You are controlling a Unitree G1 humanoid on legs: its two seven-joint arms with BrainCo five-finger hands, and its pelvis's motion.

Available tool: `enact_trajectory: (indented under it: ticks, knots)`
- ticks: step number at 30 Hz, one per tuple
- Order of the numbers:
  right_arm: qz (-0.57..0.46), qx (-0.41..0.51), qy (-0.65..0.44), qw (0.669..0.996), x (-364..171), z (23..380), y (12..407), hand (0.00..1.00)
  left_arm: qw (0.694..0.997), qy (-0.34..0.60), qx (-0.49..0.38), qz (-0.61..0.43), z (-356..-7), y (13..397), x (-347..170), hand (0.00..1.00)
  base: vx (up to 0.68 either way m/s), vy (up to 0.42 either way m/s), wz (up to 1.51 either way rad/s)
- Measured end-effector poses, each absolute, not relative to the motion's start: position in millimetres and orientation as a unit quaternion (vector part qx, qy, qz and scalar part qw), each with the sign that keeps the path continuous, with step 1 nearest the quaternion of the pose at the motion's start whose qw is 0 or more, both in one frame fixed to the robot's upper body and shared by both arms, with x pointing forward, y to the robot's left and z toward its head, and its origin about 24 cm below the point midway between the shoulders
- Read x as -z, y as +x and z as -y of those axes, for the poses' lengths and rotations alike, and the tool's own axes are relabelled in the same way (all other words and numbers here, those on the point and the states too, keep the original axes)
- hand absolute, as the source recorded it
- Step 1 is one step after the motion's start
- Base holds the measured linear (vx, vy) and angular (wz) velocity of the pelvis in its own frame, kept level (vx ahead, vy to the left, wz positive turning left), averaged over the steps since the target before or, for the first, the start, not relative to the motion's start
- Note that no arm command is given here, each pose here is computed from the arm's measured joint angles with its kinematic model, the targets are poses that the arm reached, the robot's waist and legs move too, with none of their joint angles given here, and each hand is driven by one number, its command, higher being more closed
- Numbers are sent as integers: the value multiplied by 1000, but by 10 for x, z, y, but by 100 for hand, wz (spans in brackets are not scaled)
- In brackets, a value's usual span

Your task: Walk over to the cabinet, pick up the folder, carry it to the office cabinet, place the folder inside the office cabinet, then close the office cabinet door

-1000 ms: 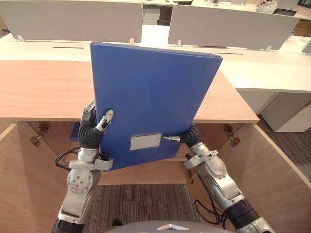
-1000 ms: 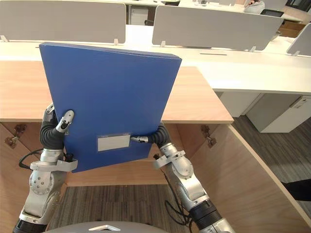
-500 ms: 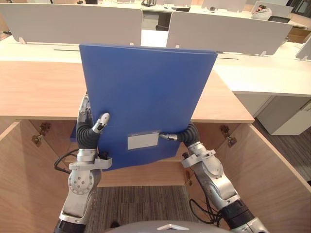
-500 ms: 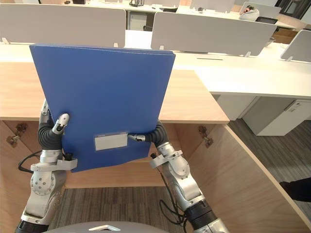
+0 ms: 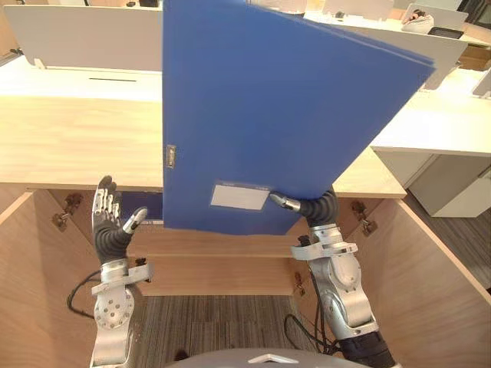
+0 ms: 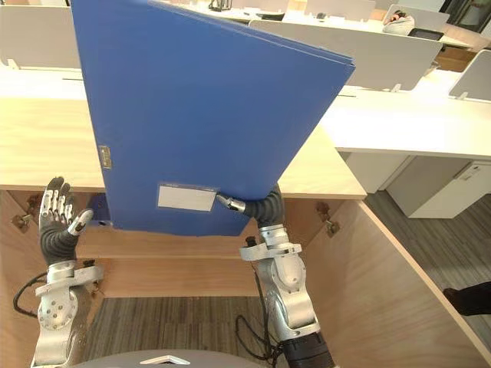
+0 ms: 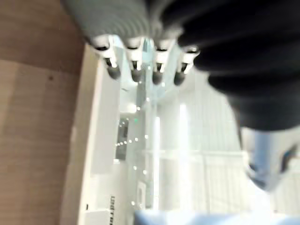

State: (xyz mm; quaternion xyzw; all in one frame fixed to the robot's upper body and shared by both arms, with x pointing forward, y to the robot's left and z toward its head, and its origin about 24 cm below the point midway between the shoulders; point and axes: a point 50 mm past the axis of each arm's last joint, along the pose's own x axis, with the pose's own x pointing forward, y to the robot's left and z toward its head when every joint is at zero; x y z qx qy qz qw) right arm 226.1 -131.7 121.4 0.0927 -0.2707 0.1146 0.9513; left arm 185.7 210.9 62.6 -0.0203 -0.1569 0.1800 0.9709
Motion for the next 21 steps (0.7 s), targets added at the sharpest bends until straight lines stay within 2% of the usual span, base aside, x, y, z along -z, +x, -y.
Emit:
enact_trajectory:
  ticks: [14,21]
  knots:
    - [221,-138,27,965,-973,1153,2212,100,982,7,-178,-66,-2130,1622,250,0,1,-1,3]
    - [132,-200,-19,971,-569,934,2164,100,961,52,-133,-238,-2061,1336,882,0,0,0,0]
